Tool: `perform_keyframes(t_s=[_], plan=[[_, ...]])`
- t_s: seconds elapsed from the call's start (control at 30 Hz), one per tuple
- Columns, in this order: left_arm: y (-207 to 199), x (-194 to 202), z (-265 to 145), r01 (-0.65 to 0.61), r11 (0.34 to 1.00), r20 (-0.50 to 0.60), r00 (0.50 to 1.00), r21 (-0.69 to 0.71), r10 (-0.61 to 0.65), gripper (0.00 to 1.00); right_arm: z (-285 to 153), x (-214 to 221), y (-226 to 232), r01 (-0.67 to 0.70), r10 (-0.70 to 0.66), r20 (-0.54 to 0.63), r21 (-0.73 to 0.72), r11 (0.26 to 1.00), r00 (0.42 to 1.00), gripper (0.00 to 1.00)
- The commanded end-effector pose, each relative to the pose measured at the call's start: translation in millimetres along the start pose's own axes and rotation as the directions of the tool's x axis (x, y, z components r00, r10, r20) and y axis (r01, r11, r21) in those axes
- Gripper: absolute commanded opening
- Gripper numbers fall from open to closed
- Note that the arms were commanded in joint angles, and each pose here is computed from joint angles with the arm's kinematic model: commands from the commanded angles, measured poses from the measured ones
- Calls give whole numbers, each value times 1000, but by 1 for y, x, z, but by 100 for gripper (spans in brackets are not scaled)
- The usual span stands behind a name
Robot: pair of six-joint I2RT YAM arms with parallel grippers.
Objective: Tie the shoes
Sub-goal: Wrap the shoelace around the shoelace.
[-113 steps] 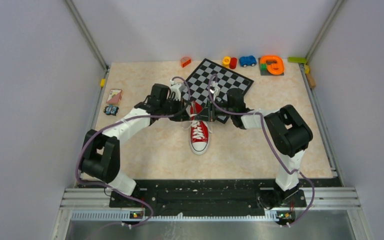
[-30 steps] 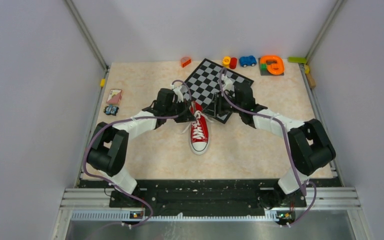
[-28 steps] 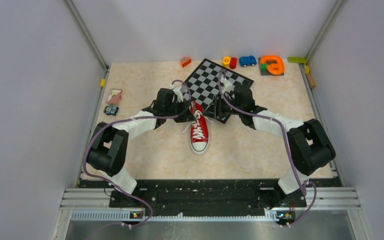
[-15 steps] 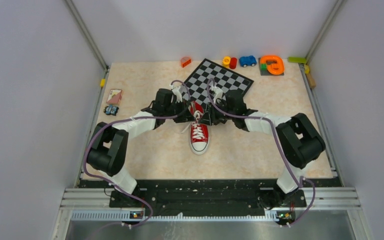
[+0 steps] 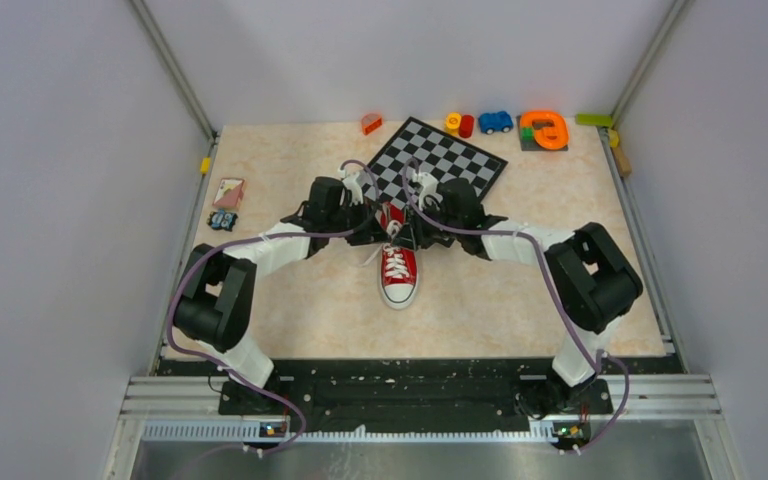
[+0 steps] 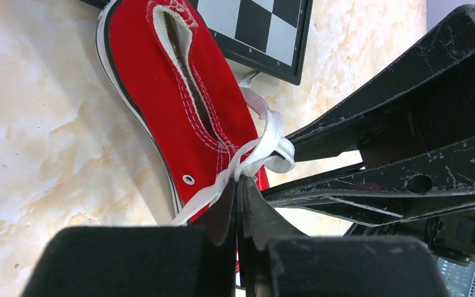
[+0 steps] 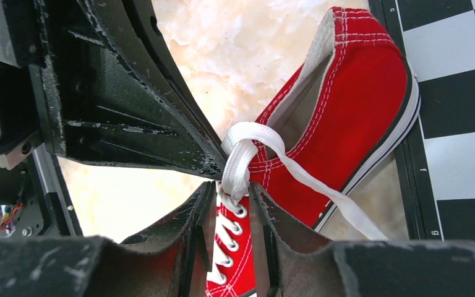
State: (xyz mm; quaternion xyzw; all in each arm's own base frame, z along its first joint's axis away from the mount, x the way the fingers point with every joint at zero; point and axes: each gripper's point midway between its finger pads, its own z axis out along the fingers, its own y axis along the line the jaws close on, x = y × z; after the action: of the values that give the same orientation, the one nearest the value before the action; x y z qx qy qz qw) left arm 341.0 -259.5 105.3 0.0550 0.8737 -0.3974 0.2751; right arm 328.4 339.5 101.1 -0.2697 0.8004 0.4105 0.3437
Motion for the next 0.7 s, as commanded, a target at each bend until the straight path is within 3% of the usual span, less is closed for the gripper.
perform_keyframes(t_s=[0.0,0.37,0.47,0.53,0.67], plan=[[-5,-6,-2,-8,999,25,1000,33,7,0,8,-16,1,73,-74,21,23,997,997,28],[-6,-5,-1,1,999,18,1000,46,-2,0,17,-7,1,122,-121,-22,41,992,992,23],[-7,-4,-1,6,998,13,1000,56,-7,0,17,-8,4,132,-131,-20,36,991,991,13],[-8,-3,-1,12,998,8,1000,61,-13,0,15,-11,7,133,-132,-9,30,991,991,0],[-9,0,-3,28,997,6,1000,66,-28,0,7,-21,14,131,-132,33,30,991,991,0]])
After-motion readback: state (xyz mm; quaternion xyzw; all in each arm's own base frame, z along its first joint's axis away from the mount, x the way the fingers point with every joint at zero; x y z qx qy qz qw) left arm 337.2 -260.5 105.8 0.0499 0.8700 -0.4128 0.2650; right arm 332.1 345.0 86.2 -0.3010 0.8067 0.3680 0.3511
